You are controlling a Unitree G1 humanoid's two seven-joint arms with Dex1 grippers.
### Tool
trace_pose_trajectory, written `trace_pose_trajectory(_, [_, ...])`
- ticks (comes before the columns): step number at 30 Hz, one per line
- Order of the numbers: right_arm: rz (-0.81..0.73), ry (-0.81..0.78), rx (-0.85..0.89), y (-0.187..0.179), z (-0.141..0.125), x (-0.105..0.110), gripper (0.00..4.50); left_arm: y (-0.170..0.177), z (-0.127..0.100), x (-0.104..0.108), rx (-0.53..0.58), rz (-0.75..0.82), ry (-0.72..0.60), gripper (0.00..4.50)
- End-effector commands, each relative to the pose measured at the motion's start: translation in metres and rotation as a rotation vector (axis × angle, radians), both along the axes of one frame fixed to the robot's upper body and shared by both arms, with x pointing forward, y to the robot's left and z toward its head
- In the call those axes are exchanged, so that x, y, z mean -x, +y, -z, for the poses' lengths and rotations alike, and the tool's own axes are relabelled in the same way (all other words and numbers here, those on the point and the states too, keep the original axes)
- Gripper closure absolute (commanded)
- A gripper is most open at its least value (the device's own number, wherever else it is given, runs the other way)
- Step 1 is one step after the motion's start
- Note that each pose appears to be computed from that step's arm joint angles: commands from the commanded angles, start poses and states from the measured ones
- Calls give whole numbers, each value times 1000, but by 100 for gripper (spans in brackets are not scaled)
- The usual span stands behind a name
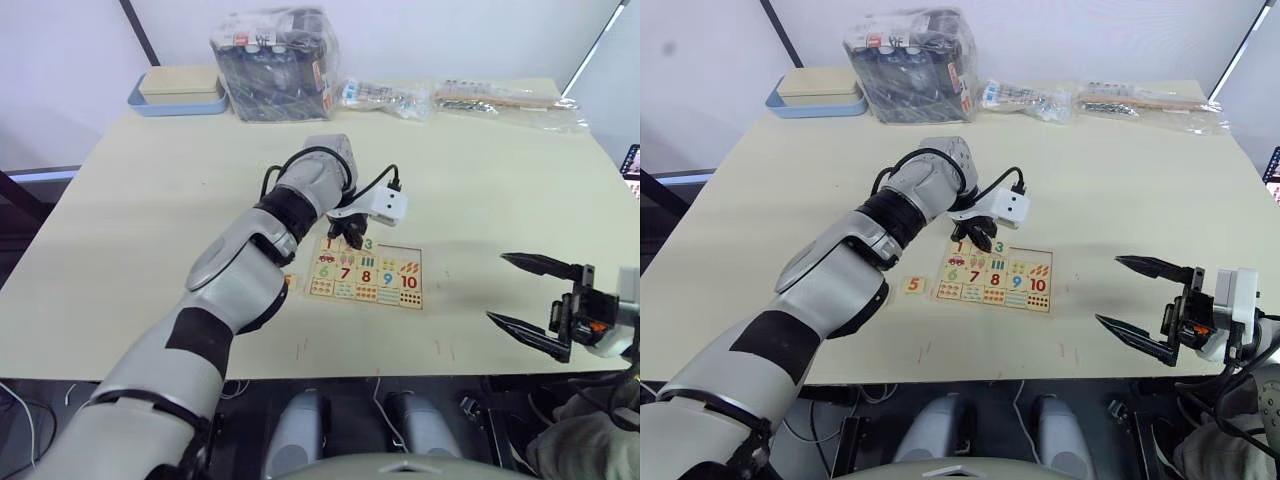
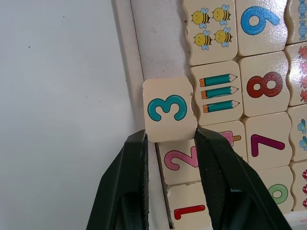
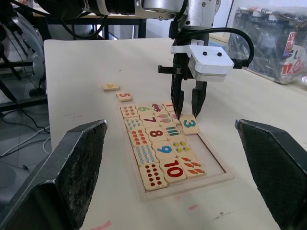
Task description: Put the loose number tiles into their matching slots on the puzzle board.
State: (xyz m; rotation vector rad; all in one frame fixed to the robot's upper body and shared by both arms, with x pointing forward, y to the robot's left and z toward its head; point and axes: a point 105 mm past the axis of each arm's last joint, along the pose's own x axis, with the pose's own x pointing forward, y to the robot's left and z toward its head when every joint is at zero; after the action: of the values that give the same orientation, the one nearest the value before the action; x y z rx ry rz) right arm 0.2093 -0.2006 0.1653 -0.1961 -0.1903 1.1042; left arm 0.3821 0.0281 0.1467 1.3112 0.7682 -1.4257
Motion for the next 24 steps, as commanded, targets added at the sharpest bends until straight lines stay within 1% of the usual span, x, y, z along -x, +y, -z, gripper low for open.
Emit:
trace_pose_trajectory(1, [7,-54,-4,0,-11,4,0,-5,-6,-1,12,17,-23,356])
trace_pose_trajectory(24, [14,-45,-3,-1,-10,6,0,-8,-1,3,15,23,3,356])
